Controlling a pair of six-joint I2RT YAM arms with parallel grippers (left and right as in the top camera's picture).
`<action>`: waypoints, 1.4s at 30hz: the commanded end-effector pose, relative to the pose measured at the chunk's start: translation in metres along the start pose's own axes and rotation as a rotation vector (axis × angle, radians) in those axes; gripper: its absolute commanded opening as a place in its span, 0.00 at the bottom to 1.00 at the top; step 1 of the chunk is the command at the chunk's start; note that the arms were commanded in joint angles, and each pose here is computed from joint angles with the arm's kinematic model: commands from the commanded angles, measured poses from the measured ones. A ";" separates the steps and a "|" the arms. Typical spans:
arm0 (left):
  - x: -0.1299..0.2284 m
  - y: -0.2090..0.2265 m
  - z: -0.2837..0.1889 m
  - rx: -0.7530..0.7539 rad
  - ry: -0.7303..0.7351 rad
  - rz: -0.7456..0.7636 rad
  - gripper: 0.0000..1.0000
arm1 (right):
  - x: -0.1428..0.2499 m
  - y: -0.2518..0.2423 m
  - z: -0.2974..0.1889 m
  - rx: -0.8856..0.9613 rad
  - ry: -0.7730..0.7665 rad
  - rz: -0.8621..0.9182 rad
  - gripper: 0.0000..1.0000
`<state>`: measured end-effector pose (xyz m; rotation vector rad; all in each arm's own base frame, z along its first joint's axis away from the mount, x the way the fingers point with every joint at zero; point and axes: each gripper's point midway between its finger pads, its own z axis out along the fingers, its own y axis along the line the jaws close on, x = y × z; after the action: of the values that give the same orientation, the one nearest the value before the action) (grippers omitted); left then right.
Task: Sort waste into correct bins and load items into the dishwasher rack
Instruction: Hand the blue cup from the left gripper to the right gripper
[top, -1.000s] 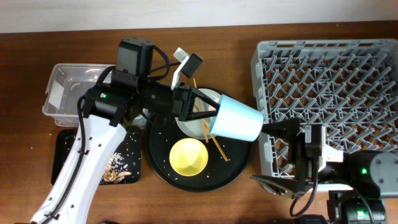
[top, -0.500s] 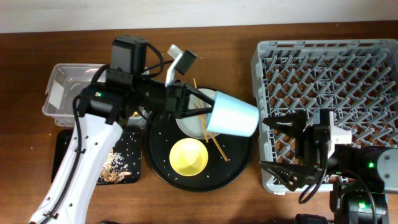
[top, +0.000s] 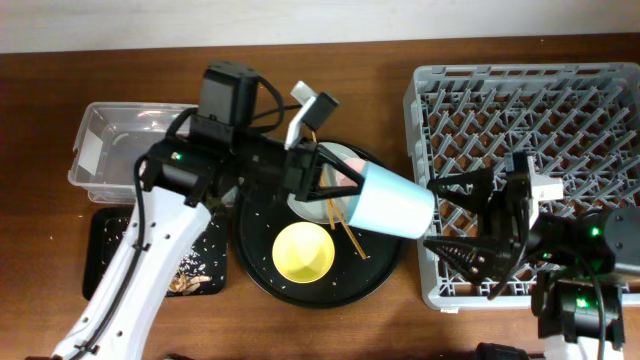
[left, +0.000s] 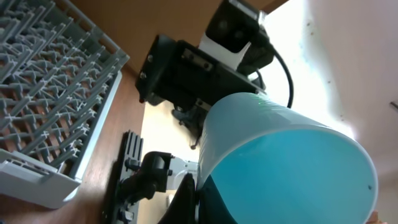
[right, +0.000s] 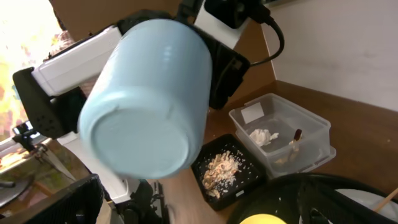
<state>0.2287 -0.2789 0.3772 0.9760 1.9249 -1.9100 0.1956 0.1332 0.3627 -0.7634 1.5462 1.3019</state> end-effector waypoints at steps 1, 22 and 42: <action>0.003 0.003 0.012 -0.029 0.020 0.030 0.00 | -0.004 0.018 0.005 -0.065 0.027 -0.082 0.98; 0.006 0.010 0.020 -0.082 0.030 0.028 0.00 | -0.008 0.028 0.021 -0.114 0.017 -0.149 0.88; 0.016 0.061 0.013 -0.391 0.028 -0.056 0.19 | -0.012 0.015 0.022 -0.097 0.004 -0.157 0.50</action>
<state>0.2295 -0.2980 0.3389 0.9205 2.1555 -1.6668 0.1955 0.1563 0.3692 -0.9083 1.4471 1.3129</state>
